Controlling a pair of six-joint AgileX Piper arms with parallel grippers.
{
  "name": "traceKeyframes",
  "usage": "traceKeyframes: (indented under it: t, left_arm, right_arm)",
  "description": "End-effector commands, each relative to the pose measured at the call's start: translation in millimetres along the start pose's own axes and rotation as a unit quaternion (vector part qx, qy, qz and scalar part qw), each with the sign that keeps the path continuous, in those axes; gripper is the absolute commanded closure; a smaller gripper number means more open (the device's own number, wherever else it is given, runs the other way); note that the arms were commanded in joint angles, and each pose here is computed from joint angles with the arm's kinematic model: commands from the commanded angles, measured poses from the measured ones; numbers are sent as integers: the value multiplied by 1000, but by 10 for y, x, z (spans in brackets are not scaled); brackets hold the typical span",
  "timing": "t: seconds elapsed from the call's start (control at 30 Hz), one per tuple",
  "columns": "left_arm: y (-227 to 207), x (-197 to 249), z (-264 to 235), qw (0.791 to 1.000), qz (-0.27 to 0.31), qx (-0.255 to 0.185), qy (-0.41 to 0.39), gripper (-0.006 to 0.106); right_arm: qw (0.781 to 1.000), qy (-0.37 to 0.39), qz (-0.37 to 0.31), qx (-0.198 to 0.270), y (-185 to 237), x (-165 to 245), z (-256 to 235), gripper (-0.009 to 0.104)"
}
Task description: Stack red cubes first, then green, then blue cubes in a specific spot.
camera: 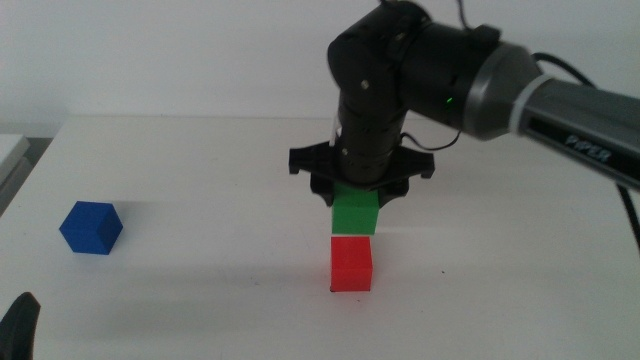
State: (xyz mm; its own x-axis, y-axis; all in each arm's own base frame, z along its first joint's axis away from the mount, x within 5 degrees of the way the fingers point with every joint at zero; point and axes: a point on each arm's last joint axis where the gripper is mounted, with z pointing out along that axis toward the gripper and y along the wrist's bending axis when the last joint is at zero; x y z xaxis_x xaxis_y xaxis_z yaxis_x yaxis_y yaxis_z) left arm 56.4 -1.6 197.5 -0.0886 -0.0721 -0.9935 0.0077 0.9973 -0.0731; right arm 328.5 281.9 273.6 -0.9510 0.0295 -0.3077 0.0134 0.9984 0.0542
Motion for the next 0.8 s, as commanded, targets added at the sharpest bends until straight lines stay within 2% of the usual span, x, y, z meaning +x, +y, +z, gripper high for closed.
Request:
traceKeyframes:
  t: [0.0,0.63,0.77]
  left_arm:
    - [-3,-11,-3,1000,1,3,-8,7]
    - [-3,-11,-3,1000,1,3,-8,7]
    - [-3,-11,-3,1000,1,3,-8,7]
  right_arm:
    - [1000,-1,-6,12,20,15,71,64]
    - [999,29,-32,17,123,145,253,64]
    - [998,34,-34,35,21,230,237,64]
